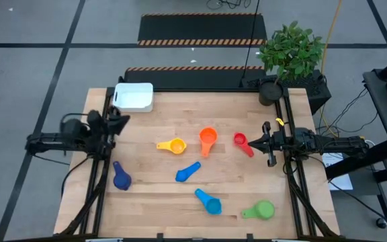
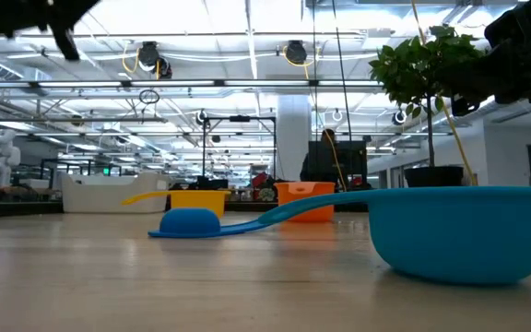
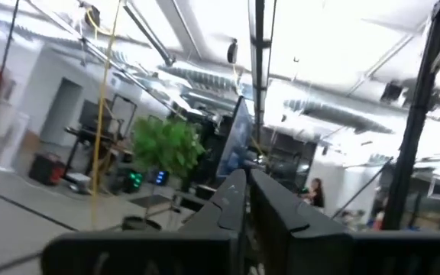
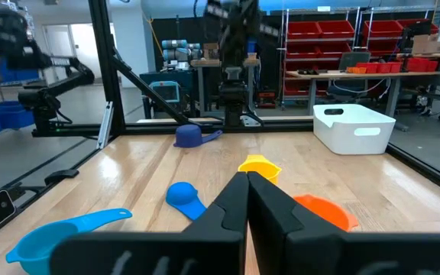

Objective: Nest measuring cups in basket
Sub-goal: Stack the green measuring cup into the orange measuring cup

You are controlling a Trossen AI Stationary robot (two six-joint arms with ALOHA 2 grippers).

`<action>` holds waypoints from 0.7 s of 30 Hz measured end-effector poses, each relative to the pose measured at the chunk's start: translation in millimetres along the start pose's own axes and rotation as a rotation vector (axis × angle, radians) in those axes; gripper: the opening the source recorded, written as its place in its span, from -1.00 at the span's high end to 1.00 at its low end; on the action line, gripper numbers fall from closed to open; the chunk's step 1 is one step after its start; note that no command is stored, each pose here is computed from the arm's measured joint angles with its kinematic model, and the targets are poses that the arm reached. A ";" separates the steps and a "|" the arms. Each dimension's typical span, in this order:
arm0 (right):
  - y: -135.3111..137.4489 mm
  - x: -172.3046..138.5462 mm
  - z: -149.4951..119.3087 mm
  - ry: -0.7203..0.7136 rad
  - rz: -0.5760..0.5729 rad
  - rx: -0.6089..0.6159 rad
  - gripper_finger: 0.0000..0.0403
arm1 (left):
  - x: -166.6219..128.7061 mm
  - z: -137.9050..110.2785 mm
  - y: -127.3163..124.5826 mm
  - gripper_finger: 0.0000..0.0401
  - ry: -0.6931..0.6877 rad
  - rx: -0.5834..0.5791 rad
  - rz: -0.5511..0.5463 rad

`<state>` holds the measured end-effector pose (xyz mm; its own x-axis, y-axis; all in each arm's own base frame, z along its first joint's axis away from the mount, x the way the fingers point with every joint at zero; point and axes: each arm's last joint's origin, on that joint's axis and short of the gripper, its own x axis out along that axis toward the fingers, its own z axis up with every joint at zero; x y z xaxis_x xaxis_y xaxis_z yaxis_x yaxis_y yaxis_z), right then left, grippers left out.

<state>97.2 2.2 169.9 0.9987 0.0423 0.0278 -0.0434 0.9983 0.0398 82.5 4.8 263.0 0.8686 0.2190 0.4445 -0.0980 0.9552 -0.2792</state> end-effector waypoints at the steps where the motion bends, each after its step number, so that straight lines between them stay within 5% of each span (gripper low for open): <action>1: 0.0 0.0 0.0 0.000 0.000 0.000 1.00 | 6.1 9.7 -3.6 0.97 0.005 0.020 0.000; 6: 0.0 0.0 -0.1 0.000 0.000 0.000 1.00 | 47.4 56.2 -23.2 0.97 0.023 0.053 0.002; 12: 0.0 0.0 0.0 0.000 0.000 0.000 1.00 | 95.7 95.4 -42.8 0.98 0.123 -0.248 0.040; 21: 0.0 0.0 0.0 0.000 0.000 0.000 1.00 | 155.5 90.5 -56.9 0.97 0.338 -0.209 0.107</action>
<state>97.2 2.3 169.9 0.9987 0.0424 0.0278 -0.0434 0.9983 0.0398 179.2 2.5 425.1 0.9729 0.2039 0.1091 -0.1256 0.8621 -0.4909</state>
